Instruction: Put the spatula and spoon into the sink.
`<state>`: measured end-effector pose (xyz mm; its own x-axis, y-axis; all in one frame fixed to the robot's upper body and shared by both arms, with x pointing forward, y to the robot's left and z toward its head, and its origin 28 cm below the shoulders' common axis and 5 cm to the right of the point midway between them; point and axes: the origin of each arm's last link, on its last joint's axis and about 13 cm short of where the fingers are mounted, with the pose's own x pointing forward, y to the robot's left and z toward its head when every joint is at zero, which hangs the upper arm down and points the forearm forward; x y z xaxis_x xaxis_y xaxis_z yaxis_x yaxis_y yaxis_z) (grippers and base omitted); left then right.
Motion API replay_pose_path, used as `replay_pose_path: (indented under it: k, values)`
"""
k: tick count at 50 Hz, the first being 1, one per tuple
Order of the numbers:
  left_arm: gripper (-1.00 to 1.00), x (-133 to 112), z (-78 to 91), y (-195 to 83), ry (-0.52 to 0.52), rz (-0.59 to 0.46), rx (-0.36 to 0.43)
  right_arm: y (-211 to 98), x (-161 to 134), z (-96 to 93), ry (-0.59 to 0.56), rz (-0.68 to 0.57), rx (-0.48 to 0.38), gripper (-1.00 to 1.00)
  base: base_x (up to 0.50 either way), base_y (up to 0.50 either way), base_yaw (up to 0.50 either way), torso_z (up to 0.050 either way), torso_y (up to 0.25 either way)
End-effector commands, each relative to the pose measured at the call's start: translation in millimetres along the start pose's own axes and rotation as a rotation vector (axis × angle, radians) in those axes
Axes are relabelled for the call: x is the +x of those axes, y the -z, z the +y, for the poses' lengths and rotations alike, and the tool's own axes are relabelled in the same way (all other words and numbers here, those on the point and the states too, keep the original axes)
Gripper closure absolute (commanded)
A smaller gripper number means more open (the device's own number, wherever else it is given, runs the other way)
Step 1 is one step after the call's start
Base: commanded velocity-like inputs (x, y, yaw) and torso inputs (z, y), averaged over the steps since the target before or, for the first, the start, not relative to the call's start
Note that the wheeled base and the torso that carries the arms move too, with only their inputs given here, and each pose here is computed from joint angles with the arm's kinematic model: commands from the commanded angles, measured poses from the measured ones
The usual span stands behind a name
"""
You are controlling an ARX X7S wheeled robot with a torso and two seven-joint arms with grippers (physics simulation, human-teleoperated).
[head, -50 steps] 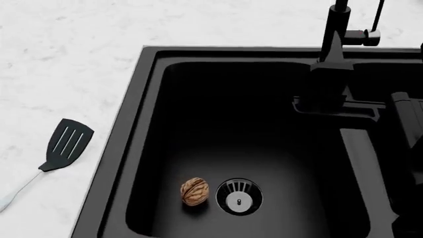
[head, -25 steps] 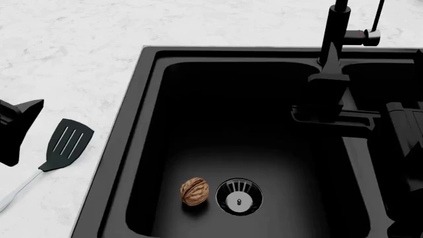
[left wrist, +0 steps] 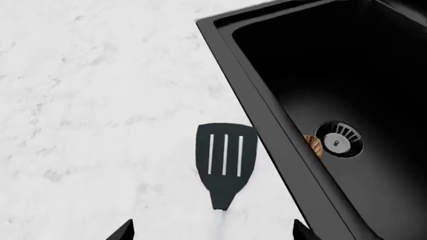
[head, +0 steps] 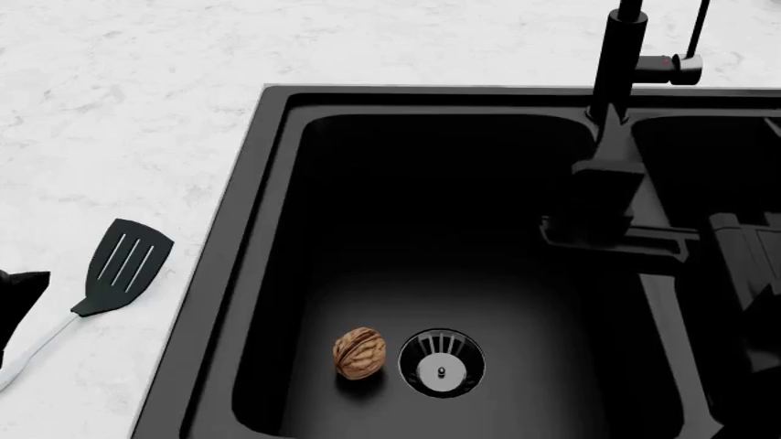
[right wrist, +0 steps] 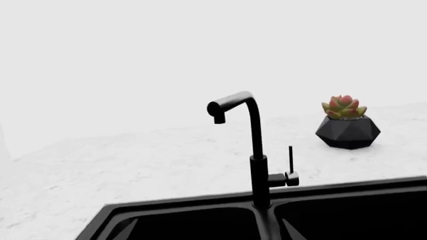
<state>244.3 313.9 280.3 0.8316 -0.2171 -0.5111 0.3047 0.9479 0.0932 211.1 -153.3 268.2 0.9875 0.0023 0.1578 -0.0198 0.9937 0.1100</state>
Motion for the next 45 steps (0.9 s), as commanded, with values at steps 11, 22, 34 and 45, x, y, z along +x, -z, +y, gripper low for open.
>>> replay_pose_path:
  k: [11,22,34,45]
  values:
    - [-1.00,20.1,7.0,26.1,-0.023,0.129,0.004,7.6,0.6,-2.1,-0.004,-0.003,0.031,-1.00,0.00,0.00,0.00,0.000,0.000]
    - [-1.00,30.9,6.2,45.2,-0.002,0.215,0.028,8.8,0.5,-2.0,0.001,-0.001,0.037,-1.00,0.00,0.00,0.00,0.000,0.000]
    - [-1.00,39.5,6.4,67.7,-0.018,0.333,0.043,10.6,0.2,-3.6,0.008,0.000,0.041,-1.00,0.00,0.00,0.00,0.000,0.000]
    - [-1.00,44.0,4.4,86.0,0.007,0.409,0.059,9.6,-1.2,-5.8,0.016,-0.005,0.048,-1.00,0.00,0.00,0.00,0.000,0.000]
